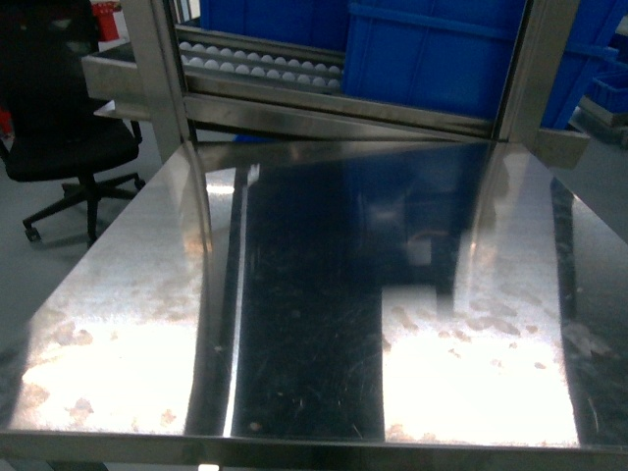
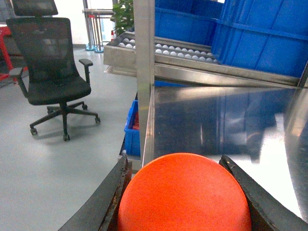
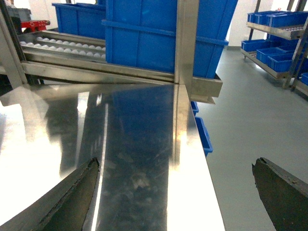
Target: Pick capacitor and pack into box
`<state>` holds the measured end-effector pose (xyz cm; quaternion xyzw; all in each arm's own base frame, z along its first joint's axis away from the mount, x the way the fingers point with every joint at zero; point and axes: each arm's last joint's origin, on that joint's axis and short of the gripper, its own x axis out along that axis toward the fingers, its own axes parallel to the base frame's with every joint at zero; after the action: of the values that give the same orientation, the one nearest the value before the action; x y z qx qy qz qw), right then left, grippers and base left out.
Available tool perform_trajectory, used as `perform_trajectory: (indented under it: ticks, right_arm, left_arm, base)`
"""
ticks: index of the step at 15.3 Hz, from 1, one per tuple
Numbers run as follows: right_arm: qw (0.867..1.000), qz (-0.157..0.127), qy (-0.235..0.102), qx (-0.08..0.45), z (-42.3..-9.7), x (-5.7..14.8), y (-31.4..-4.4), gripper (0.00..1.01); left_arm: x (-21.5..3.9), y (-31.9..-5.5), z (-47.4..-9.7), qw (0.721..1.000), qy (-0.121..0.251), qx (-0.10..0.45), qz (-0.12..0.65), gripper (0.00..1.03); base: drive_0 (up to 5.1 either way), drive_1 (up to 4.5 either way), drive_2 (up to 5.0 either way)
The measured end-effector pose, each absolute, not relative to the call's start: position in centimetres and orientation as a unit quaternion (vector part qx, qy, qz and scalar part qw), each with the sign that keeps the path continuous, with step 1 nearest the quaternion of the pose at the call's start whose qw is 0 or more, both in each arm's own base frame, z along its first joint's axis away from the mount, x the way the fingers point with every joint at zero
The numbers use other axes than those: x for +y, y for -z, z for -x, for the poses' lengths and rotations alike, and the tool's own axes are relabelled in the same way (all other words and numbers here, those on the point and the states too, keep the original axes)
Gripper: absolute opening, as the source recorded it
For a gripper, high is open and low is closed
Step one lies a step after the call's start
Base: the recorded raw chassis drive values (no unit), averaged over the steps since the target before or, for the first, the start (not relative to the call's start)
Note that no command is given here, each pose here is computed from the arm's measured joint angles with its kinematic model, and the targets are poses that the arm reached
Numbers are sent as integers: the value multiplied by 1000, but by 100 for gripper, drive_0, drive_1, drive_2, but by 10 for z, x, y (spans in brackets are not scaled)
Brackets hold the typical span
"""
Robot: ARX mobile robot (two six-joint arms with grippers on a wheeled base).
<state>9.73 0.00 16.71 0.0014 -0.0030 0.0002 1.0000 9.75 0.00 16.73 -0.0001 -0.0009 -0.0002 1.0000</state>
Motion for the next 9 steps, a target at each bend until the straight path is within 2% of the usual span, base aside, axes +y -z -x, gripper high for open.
perform_trajectory:
  ticks: [9]
  right_arm:
    - [1000,-2,0,-1,-97,0,-167,98]
  left_arm:
    - [0,-167,-98,1000,0,2,0,44]
  base:
    - [0,0,0]
